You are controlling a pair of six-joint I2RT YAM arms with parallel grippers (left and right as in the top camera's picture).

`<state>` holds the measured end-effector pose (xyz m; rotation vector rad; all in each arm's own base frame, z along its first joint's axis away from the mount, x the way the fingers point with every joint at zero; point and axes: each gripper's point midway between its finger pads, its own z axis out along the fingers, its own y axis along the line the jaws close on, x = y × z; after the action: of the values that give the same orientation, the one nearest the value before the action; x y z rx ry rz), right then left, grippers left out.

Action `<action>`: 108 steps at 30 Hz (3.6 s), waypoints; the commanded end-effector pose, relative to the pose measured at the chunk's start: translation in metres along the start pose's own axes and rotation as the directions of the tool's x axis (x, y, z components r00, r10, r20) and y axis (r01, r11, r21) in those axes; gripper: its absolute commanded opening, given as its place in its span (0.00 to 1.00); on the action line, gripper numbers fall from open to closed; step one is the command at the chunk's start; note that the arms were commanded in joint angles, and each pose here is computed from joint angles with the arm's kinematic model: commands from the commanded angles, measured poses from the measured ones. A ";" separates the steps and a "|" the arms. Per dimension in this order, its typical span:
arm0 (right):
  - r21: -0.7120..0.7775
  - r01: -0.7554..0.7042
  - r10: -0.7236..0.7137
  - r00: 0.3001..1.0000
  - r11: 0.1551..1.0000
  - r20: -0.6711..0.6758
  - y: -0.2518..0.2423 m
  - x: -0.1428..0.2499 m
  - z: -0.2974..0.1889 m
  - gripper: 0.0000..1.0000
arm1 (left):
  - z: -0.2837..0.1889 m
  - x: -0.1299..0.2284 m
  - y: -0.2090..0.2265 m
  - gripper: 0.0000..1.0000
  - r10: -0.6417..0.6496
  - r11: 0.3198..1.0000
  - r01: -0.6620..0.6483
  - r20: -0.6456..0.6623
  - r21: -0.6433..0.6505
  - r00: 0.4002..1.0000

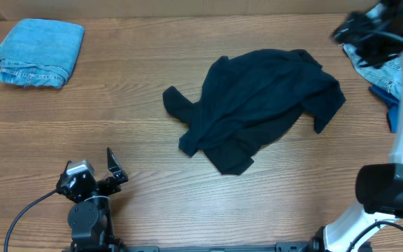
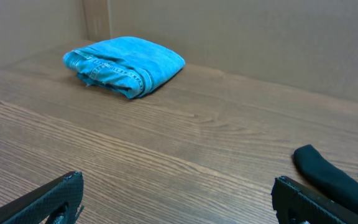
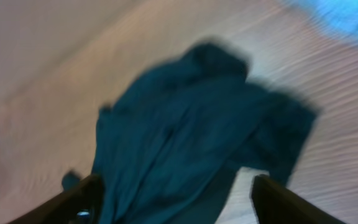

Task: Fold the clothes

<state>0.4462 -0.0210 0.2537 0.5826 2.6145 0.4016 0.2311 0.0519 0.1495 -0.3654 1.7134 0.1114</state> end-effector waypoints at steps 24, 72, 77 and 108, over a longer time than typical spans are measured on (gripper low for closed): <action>0.045 -0.068 0.077 0.967 0.997 -0.244 -0.024 0.118 0.140 0.82 | 0.000 -0.001 0.003 1.00 0.016 1.000 -0.016 0.010 -0.018 1.000; -0.101 -0.182 0.192 0.603 0.978 0.775 -0.096 -0.159 -0.203 0.04 | 0.000 -0.001 0.003 1.00 0.016 1.000 -0.016 0.011 -0.018 1.000; -0.104 -0.286 0.239 0.492 0.953 0.837 -0.189 -0.155 -0.269 0.04 | 0.000 -0.001 0.003 1.00 0.017 1.000 -0.017 0.011 -0.018 1.000; 0.040 -0.201 0.086 0.583 0.979 0.808 -0.192 -0.193 -0.195 0.05 | 0.000 -0.001 0.003 1.00 0.016 1.000 -0.016 0.010 -0.018 1.000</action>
<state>0.4607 -0.3032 0.4095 0.7760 1.7248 0.0243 0.2311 0.0519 0.1494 -0.3654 1.7138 0.1115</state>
